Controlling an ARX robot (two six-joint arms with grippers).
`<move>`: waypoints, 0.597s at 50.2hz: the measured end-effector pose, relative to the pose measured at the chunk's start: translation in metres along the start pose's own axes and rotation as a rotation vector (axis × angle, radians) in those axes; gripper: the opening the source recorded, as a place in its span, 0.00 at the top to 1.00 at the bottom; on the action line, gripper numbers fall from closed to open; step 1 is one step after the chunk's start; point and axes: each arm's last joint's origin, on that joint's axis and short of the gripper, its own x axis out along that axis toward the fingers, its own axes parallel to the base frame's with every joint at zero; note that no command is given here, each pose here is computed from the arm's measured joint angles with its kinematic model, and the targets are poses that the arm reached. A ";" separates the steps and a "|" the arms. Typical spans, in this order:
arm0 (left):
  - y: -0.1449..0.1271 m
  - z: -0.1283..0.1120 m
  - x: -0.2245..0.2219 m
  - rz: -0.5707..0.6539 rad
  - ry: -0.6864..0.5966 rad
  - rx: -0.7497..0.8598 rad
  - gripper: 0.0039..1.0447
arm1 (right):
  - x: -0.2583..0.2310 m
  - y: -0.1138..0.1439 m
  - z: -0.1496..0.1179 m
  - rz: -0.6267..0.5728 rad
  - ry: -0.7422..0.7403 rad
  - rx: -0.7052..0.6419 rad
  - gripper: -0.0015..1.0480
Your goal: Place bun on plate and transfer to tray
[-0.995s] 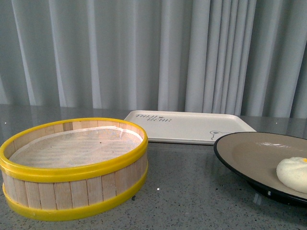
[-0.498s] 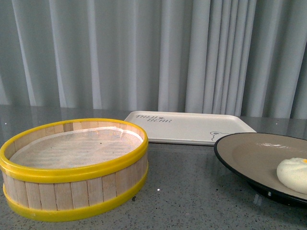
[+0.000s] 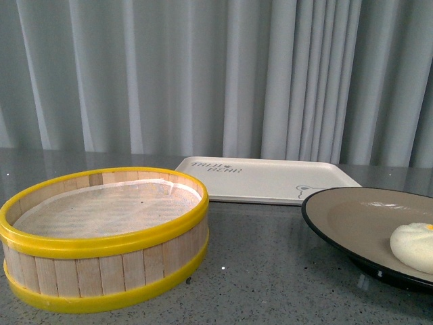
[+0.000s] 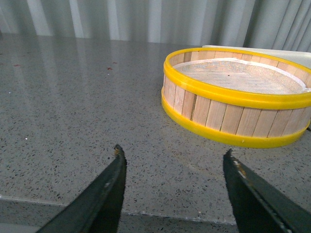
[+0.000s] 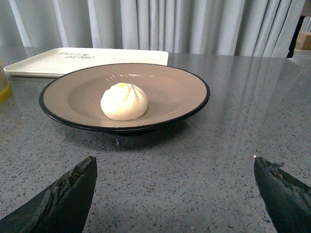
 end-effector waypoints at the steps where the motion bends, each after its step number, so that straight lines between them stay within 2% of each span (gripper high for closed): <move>1: 0.000 0.000 0.000 0.000 0.000 0.000 0.37 | 0.000 0.000 0.000 0.000 0.000 0.000 0.08; 4: 0.000 0.000 0.000 0.000 0.000 0.000 0.28 | 0.000 0.000 0.000 0.000 0.000 0.000 0.08; 10: 0.000 0.000 0.000 0.000 0.000 0.001 0.04 | 0.000 0.000 0.000 0.000 0.000 0.000 0.08; 13: 0.000 0.000 0.000 0.000 0.000 0.000 0.07 | 0.000 0.000 0.000 0.000 0.000 0.000 0.08; 30: 0.000 0.000 0.000 0.000 0.000 0.000 0.06 | 0.001 0.000 0.002 -0.024 -0.025 0.016 0.08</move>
